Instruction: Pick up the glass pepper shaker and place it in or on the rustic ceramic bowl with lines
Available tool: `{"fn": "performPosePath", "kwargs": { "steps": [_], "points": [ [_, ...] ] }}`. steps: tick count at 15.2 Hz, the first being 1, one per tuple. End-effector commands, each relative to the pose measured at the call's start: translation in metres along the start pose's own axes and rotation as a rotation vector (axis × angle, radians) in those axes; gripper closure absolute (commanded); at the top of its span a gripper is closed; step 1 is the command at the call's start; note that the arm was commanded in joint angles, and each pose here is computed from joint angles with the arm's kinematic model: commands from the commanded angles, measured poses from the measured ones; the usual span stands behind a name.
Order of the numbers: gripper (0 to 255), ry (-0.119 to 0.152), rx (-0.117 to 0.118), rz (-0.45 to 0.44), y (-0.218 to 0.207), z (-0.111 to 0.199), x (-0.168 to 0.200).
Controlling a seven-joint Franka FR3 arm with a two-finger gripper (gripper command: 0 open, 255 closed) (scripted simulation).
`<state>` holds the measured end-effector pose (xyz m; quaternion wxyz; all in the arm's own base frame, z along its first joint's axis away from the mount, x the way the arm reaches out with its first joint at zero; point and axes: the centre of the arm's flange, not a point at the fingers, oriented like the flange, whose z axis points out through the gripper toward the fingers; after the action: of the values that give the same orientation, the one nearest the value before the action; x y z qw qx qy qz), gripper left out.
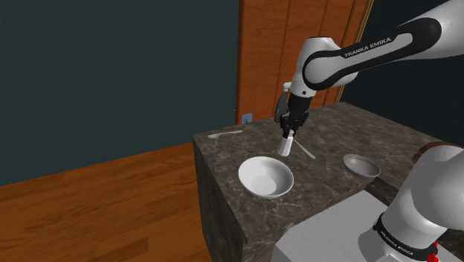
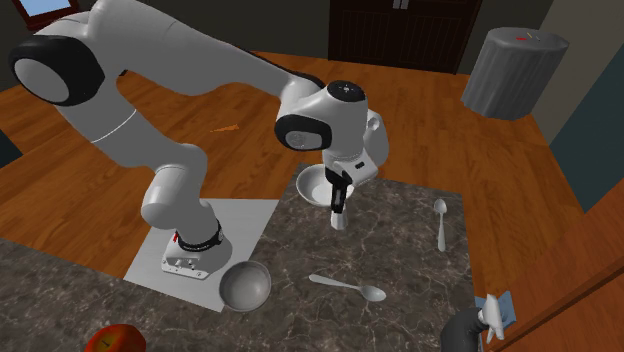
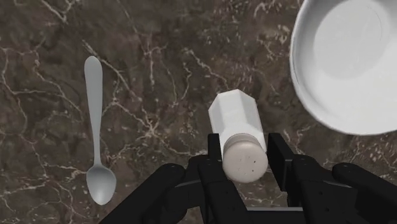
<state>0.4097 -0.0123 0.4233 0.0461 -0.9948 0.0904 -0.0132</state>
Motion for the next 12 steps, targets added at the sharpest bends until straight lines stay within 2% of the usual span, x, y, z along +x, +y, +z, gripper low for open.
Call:
{"fn": "performPosePath", "kwargs": {
  "steps": [1,12],
  "points": [
    [255,0.0,0.0,0.0,-0.001,-0.01,0.001],
    [255,0.0,0.0,0.0,-0.006,-0.063,0.002]
  ]
}}
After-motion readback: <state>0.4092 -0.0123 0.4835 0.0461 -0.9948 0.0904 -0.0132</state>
